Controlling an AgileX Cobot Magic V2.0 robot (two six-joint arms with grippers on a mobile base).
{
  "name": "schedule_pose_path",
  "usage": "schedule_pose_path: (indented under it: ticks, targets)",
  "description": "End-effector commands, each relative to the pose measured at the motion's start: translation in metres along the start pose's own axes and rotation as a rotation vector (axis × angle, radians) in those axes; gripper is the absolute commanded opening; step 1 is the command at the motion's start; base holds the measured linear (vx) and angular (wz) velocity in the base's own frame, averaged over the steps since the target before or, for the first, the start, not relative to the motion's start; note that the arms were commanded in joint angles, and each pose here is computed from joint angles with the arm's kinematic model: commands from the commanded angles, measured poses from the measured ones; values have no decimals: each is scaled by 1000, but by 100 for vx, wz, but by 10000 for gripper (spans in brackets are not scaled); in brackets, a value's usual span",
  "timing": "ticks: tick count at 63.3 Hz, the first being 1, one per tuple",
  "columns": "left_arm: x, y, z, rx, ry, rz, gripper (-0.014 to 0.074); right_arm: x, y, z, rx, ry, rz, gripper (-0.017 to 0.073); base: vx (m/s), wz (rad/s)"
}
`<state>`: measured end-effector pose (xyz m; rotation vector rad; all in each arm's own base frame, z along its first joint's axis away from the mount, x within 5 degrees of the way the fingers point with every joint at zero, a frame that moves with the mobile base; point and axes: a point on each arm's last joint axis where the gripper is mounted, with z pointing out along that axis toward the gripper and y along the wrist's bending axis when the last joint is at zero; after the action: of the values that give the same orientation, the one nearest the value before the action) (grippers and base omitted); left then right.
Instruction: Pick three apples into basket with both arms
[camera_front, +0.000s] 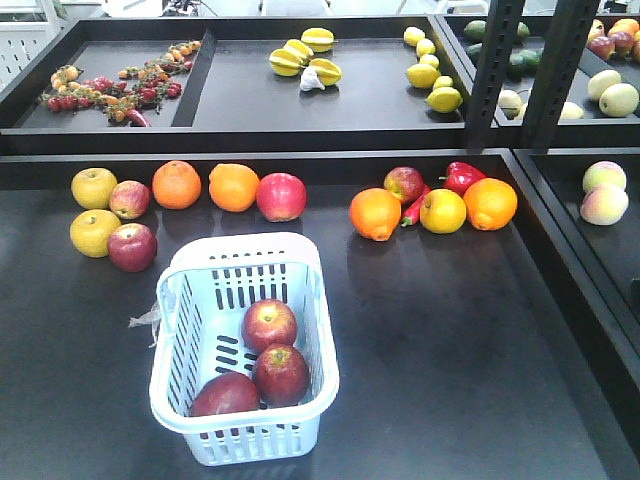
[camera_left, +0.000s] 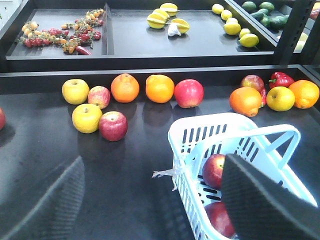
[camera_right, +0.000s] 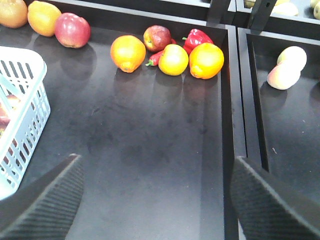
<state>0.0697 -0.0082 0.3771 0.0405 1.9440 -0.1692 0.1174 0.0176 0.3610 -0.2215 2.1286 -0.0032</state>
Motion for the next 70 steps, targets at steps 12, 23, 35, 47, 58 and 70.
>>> schedule_pose_path:
  ticks: [12,23,35,47,58,70]
  targets:
    - [-13,-2,-4,16,-83,-4,533,-12,-2,-6,17,-95,-8,542,0,0]
    - [-13,-2,-4,16,-83,-4,533,-12,-2,-6,17,-95,-11,482,0,0]
    - [-13,-2,-4,16,-83,-3,445,-12,-2,-6,17,-95,-12,291,0,0]
    - [-13,-2,-4,16,-83,-3,153,-12,-3,-6,17,-93,-12,17,0,0]
    - [-13,-2,-4,16,-84,-1,-8,-12,-3,-6,17,-93,-12,-9,0,0]
    - [-13,-2,-4,16,-84,-1,-8,-12,-3,-6,17,-93,-12,-8,0,0]
